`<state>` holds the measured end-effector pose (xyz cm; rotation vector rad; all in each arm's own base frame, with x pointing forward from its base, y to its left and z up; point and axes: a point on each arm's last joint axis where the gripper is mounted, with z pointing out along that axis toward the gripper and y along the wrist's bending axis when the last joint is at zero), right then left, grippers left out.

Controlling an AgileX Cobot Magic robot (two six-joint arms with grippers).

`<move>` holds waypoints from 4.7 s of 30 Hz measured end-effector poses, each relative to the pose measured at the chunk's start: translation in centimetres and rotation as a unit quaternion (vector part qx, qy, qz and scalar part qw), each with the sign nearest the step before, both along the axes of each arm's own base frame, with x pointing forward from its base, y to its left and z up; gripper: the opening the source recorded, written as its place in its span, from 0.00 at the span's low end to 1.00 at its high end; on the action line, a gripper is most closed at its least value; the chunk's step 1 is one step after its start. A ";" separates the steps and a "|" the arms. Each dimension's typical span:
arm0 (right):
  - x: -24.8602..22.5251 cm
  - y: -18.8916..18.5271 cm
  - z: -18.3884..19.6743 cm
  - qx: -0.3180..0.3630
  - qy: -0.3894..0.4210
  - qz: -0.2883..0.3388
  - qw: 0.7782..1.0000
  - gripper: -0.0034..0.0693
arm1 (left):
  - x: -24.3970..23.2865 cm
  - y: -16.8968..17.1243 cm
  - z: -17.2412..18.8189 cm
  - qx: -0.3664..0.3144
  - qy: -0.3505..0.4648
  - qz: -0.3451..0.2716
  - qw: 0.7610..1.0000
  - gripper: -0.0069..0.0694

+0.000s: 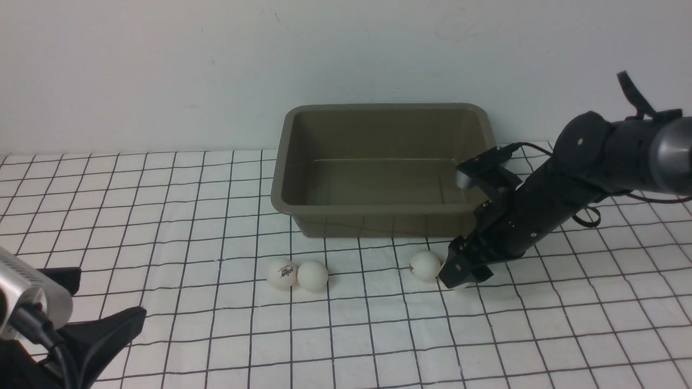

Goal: Put the table tennis balls into the box on the white checkered tablecloth.
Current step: 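Reach for and grasp a ping pong ball on the table, then release the ping pong ball into the bin and lift the gripper away, then reach for and grasp a ping pong ball on the table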

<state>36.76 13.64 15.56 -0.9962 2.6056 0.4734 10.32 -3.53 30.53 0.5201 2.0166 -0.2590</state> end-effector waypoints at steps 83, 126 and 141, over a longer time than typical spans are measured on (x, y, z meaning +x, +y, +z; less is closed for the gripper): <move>0.5 -0.2 22.9 -0.013 -0.205 -0.025 0.978 0.74 | -0.2 -0.2 -0.3 0.001 0.018 -0.013 1.000 0.77; -5.2 3.5 1.5 0.018 -0.123 -0.131 0.983 0.77 | -0.2 -0.2 -0.3 0.001 0.018 -0.013 1.000 0.77; -4.0 3.8 -0.8 0.015 -0.130 -0.151 0.980 0.77 | -0.2 -0.2 -0.3 0.001 0.018 -0.013 1.000 0.77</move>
